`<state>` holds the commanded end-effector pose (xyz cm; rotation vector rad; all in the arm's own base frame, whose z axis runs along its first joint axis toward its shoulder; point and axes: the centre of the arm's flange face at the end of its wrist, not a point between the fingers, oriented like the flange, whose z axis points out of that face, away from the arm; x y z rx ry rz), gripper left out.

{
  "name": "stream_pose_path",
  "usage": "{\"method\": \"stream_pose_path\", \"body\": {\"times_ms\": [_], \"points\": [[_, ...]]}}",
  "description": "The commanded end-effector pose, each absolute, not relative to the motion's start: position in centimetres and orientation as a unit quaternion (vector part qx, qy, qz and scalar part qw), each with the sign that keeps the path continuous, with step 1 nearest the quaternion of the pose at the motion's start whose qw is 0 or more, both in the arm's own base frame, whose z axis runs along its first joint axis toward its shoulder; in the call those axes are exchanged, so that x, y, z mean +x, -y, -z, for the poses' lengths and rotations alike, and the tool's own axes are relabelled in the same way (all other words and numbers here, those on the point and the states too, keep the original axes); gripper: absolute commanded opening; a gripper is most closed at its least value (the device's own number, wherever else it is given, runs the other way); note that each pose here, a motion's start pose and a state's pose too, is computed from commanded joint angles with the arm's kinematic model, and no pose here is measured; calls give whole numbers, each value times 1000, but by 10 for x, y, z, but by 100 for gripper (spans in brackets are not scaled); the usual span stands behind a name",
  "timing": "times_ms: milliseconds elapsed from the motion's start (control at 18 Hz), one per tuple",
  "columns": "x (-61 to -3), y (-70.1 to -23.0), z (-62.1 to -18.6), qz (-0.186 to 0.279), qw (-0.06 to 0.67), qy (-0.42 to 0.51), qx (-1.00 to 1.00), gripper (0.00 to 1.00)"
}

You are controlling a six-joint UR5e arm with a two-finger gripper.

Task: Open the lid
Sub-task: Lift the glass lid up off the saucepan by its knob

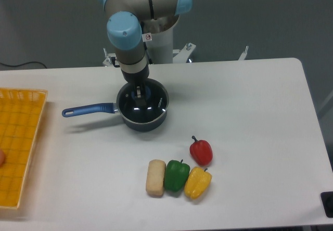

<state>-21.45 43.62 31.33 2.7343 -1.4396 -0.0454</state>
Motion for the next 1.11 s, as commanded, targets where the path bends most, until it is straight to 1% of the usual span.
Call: {"method": "stream_pose_path", "body": {"times_ms": [333, 889, 1111], "points": [[-233, -436, -333, 4, 28, 452, 891, 50], [-254, -440, -336, 7, 26, 441, 897, 50], [-266, -439, -346, 10, 25, 434, 900, 50]]}}
